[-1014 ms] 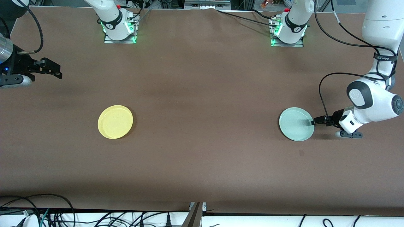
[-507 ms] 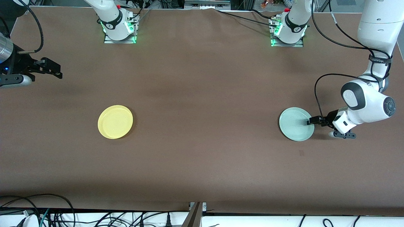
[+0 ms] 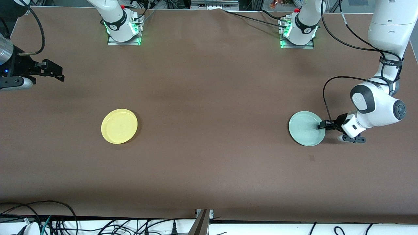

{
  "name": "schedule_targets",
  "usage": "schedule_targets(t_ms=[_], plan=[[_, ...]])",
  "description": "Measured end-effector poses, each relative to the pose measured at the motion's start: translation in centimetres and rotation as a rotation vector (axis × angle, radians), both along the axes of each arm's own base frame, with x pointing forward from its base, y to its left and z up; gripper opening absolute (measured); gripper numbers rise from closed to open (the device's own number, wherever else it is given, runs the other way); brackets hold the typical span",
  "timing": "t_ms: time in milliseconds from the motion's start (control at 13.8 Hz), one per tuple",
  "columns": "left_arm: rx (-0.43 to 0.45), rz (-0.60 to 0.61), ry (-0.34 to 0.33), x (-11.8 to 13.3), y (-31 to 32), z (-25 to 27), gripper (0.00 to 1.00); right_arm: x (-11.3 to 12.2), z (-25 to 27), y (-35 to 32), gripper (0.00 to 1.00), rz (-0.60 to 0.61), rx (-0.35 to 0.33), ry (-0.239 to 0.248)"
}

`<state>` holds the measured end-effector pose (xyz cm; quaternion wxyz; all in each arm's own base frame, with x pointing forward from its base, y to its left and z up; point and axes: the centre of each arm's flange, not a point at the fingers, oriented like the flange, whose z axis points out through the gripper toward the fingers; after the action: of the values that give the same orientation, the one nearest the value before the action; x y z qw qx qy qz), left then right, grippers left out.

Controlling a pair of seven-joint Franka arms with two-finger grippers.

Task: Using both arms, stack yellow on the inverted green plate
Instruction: 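Lower the left gripper and grasp the green plate's rim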

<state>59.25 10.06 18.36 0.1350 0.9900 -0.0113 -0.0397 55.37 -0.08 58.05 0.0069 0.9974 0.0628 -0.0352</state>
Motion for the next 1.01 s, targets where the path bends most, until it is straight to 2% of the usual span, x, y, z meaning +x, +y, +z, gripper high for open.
schedule_targets(t_ms=[579, 652, 796, 869, 1014], plan=[[0.005, -0.002, -0.001, -0.20, -0.04, -0.51, 0.41, 0.00, 0.04, 0.50, 1.00, 0.009, 0.000, -0.001], [0.005, -0.003, -0.001, -0.21, -0.03, -0.59, 0.37, 0.00, 0.04, 0.50, 1.00, 0.009, 0.000, -0.001], [0.006, -0.007, -0.001, -0.23, -0.02, -0.75, 0.16, 0.00, 0.04, 0.50, 1.00, 0.009, 0.000, -0.001], [0.006, -0.008, 0.000, -0.25, -0.02, -0.83, 0.16, 0.00, 0.04, 0.50, 1.00, 0.009, 0.000, -0.001], [0.006, -0.009, -0.001, -0.21, -0.06, -0.81, 0.02, 0.00, 0.04, 0.50, 1.00, 0.009, 0.000, -0.001]])
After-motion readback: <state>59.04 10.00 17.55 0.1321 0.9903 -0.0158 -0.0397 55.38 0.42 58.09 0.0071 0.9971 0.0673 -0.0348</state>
